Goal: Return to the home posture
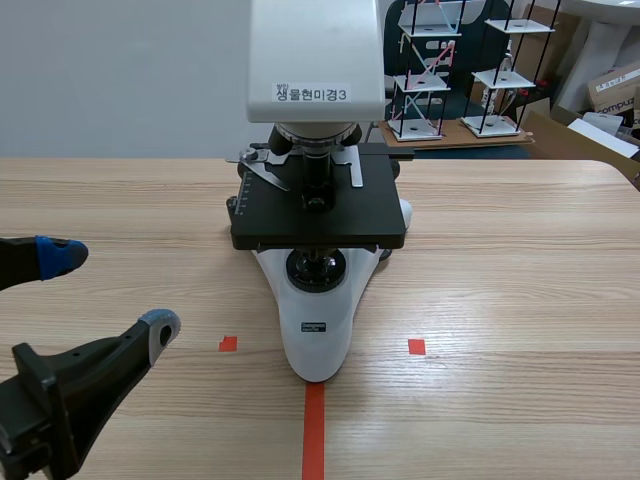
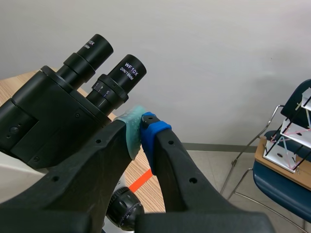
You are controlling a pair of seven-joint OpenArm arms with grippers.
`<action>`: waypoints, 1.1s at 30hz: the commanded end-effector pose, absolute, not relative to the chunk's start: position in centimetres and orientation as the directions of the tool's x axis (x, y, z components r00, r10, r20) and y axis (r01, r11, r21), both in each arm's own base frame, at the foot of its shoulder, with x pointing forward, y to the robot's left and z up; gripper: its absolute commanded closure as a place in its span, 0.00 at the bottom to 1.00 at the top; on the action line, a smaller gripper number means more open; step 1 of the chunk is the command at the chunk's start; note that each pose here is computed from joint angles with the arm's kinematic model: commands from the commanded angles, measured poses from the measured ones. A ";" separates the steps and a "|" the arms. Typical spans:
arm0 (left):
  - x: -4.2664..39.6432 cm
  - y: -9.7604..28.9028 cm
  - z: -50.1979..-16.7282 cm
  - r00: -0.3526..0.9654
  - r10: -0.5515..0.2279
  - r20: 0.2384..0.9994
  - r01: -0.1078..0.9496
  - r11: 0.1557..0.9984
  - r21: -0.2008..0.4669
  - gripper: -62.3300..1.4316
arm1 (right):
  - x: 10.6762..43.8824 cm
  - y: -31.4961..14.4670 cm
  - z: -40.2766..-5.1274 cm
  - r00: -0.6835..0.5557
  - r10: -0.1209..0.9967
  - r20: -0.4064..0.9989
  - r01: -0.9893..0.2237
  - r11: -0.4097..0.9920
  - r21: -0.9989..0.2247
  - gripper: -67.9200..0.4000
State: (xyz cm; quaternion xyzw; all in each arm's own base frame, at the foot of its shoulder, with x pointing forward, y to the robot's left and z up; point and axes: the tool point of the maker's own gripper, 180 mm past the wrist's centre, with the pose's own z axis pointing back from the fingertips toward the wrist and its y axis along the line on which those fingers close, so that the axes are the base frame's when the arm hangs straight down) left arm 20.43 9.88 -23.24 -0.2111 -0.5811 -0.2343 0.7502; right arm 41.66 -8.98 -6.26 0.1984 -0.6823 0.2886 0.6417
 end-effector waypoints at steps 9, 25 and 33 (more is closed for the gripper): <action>20.6 9.7 -22.5 0.193 -0.084 0.978 0.595 0.802 -0.048 0.00 | 41.6 -9.4 -4.4 -0.144 0.092 0.985 -0.630 0.759 -0.163 0.99; 20.6 9.7 -22.5 0.193 -0.084 0.978 0.595 0.802 -0.048 0.00 | 41.6 -9.4 -4.4 -0.146 0.090 0.985 -0.630 0.759 -0.163 0.99; 20.6 9.7 -22.5 0.193 -0.084 0.978 0.595 0.802 -0.048 0.00 | 40.8 -10.2 -6.1 -0.133 0.096 0.987 -0.627 0.763 -0.158 0.99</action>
